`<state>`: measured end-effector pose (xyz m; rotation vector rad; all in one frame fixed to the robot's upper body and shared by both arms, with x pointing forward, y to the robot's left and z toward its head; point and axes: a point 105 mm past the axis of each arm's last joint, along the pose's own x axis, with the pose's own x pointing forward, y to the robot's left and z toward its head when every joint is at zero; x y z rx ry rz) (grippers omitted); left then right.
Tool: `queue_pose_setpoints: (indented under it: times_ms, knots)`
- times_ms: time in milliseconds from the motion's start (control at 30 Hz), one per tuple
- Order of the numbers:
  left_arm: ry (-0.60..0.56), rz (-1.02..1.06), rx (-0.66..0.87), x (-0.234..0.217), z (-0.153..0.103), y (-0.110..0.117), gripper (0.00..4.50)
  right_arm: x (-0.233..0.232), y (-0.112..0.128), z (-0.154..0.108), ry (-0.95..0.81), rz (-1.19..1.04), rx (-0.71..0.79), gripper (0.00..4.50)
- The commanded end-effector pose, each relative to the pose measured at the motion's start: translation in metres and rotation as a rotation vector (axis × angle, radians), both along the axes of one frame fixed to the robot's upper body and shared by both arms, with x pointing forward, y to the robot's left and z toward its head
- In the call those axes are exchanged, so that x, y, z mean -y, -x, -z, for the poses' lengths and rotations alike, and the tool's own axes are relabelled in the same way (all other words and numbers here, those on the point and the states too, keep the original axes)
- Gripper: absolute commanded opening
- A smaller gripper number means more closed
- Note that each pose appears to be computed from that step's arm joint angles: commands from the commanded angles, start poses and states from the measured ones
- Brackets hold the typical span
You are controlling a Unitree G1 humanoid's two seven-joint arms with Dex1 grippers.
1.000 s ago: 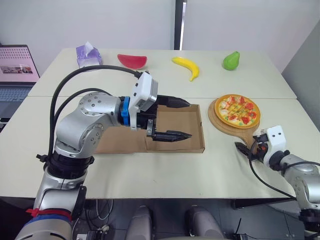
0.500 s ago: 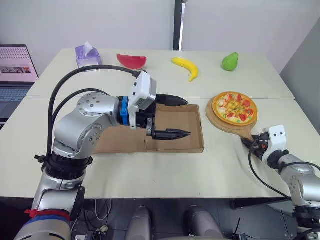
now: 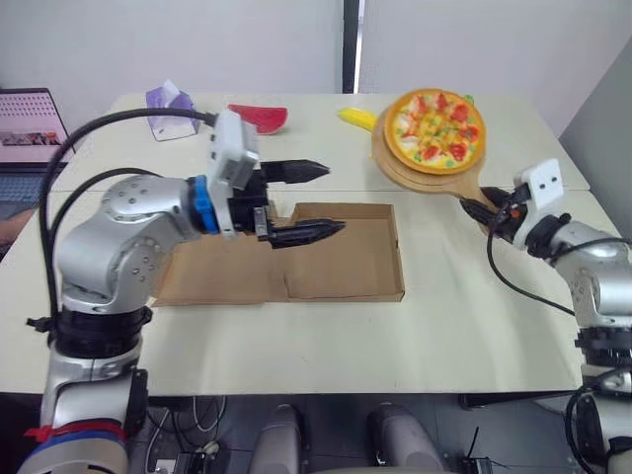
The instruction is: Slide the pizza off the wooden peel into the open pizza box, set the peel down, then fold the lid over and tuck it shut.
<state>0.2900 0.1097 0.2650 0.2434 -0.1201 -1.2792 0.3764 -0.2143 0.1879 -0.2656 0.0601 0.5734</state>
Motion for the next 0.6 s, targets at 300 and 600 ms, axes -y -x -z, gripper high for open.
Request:
queue_pose_setpoints:
  times_ms: [300, 600]
  knots:
    - [-0.024, -0.198, -0.059, -0.054, 0.000, 0.032, 4.50, -0.050, 0.004, -0.037, 0.119, -0.337, 0.175, 1.69]
    - [-0.018, -0.263, -0.064, -0.060, -0.003, 0.037, 4.50, -0.064, 0.004, -0.028, 0.210, -0.384, 0.297, 1.69]
